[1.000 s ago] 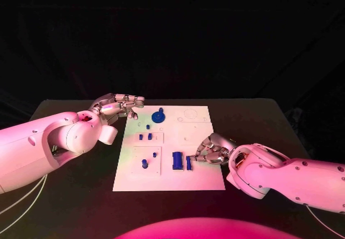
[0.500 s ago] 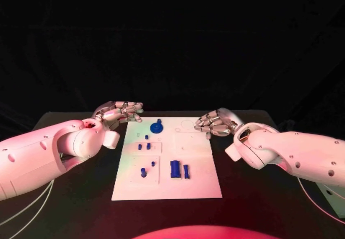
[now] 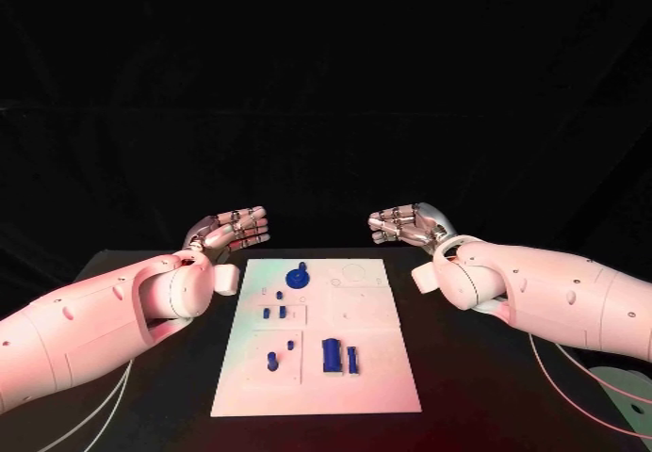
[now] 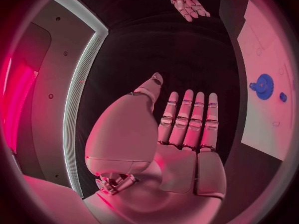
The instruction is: Assemble the parts on the task board
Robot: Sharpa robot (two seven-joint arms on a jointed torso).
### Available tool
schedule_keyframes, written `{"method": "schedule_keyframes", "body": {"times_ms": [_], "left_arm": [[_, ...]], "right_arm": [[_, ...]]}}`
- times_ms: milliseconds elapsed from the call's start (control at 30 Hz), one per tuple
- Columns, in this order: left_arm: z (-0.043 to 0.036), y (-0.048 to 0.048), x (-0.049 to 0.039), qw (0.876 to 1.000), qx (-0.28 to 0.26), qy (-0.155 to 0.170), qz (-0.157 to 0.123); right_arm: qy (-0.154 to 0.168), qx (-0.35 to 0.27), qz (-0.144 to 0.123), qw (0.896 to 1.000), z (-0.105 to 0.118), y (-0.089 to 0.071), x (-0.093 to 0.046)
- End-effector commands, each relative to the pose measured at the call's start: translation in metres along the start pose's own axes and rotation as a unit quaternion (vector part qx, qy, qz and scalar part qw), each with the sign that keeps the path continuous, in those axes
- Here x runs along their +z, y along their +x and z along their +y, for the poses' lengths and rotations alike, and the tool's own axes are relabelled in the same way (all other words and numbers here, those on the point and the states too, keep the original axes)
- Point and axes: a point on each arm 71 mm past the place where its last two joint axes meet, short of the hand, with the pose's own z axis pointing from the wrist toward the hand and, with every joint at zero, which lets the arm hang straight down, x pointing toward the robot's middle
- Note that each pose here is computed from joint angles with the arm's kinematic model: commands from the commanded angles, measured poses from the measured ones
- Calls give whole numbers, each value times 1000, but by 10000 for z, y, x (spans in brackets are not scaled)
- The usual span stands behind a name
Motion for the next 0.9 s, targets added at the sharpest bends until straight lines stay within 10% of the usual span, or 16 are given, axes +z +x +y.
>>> {"method": "schedule_keyframes", "body": {"times_ms": [33,900], "left_arm": [[-1,1,-3,1000,1,0,1],[135,459,-531,991,87,72,-72]], "right_arm": [[0,-1,0,1000,1,4,-5],[-10,123,-109,986,134,507,-471]]}}
